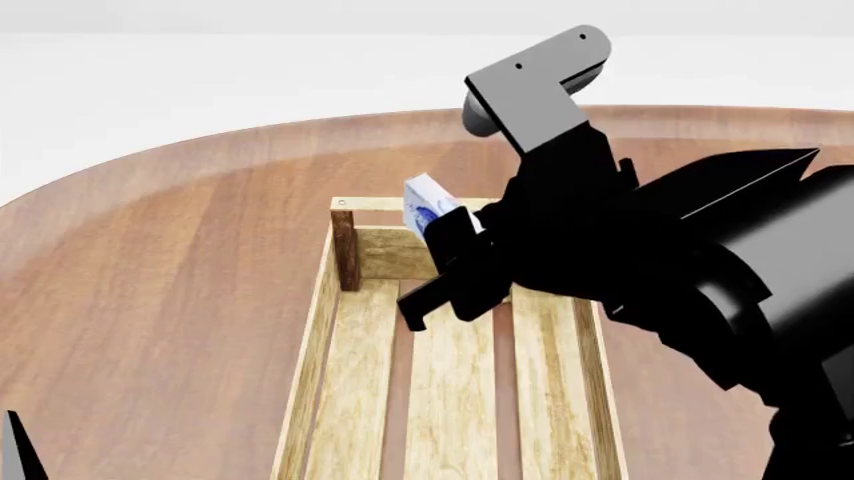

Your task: Pick up the cream cheese and put it in the tray.

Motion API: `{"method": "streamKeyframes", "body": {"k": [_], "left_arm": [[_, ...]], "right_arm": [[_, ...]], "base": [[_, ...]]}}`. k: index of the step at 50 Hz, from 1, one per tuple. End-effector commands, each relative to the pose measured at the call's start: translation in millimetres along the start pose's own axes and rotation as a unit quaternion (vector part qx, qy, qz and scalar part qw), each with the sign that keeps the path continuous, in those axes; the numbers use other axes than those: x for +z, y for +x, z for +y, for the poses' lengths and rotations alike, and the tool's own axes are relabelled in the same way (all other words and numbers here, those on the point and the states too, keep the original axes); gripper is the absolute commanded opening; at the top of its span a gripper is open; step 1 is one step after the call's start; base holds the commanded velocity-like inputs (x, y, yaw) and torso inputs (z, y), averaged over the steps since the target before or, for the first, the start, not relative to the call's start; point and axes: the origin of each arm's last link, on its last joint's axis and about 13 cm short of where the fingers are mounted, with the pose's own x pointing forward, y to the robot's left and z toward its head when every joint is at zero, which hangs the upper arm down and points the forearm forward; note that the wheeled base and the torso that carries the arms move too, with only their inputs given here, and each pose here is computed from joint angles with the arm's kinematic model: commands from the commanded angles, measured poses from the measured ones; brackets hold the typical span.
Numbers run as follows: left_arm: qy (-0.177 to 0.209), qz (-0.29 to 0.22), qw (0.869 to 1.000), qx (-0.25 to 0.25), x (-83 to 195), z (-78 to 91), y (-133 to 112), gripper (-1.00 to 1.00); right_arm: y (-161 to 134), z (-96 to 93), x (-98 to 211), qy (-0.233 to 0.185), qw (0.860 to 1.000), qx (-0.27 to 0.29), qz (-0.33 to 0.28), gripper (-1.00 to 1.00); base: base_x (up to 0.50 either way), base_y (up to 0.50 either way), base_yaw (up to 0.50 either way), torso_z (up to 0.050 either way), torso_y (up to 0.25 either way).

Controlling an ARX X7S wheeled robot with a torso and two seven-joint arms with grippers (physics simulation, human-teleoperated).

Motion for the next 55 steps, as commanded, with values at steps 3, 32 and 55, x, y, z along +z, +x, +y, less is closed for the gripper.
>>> {"method": "streamKeyframes", "body": {"k": [3,32,55], "left_arm": [[-0.001,-0.001,1.000,0.001,0.0,-0.3,-0.1,1.00],[0.008,-0.001,1.000,0.003,-0.5,-1.1,0.1,1.00],[0.005,-0.003,1.000,0.005,-0.6,-1.0,0.1,1.00]], "right_arm": [[-2.8,-0.8,1.6,-0.002,1.000,-0.002,-0.009,-1.00],[-1.8,-0.4,1.3,-0.004,1.000,-0.003,-0.009,-1.00],[-0.5,-3.3,-0.8,-0.001,1.000,-0.010,-0.008,-1.00]], "base": [[0.00,0.00,0.00,0.000,0.000],[0.00,0.00,0.00,0.000,-0.034],[0.00,0.00,0.00,0.000,-0.079]]}}
